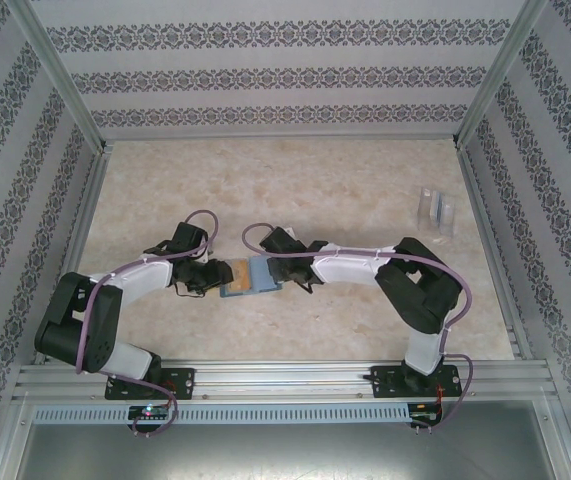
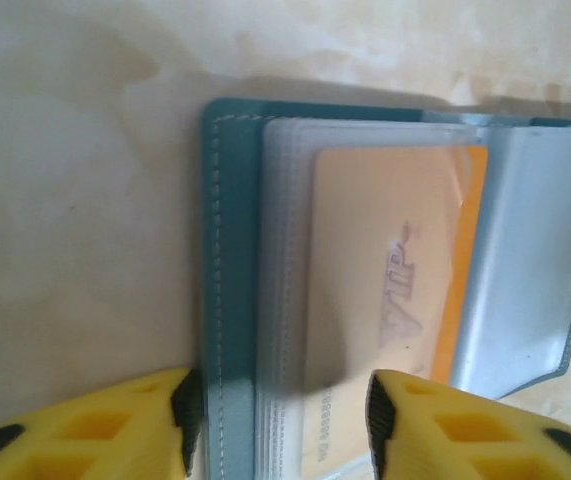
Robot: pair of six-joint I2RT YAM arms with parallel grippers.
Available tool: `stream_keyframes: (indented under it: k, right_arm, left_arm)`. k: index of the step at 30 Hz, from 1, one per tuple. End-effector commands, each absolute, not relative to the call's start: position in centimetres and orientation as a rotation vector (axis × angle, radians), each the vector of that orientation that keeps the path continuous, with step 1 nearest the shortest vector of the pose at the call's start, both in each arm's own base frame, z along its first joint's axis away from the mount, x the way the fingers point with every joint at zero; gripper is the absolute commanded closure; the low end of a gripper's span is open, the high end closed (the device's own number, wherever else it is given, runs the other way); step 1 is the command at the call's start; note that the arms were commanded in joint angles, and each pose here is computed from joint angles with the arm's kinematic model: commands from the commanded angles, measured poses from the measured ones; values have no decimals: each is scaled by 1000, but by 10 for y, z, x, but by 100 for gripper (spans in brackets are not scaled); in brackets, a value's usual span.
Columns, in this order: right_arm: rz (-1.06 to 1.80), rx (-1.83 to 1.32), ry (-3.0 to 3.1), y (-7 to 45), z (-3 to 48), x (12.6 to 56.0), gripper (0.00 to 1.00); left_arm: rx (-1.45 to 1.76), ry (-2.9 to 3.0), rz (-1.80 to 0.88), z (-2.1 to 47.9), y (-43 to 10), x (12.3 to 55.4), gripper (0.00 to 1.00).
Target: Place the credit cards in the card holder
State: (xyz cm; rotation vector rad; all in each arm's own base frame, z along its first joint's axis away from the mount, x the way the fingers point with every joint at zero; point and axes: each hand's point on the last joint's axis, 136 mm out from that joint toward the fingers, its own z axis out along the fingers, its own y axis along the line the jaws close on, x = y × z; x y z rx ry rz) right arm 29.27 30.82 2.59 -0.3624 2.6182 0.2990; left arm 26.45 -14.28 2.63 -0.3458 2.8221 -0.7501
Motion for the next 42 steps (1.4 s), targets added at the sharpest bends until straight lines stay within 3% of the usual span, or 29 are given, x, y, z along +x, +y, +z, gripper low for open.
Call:
stream_keyframes:
  k: [1, 6, 12, 15, 20, 23, 34, 42]
  right_arm:
    - [477, -330, 2622, 326, 38, 281, 87]
    - [543, -303, 2618, 332, 38, 280, 88]
    - [619, -256, 2630, 335, 32, 277, 90]
    - [613, -254, 2625, 333, 31, 276, 90]
    - [569, -214, 2594, 319, 43, 284, 68]
    - [520, -211, 2561, 308, 55, 289, 61]
    - [472, -110, 2464, 253, 103, 305, 55]
    - [758, -135, 2627, 317, 87, 247, 52]
  left_arm:
    - [-347, 2800, -735, 29, -140, 267, 31]
    - [-345, 2785, -767, 34, -145, 272, 30]
    - [-312, 2762, -855, 42, -155, 275, 45]
    - [-314, 2743, -835, 47, -152, 276, 45]
    - [-324, 2738, -770, 52, -144, 274, 42]
    - [-319, 2737, -751, 53, -141, 274, 42]
    - [-315, 2741, -731, 54, -139, 273, 41]
    - [-320, 2756, -726, 49, -139, 274, 40]
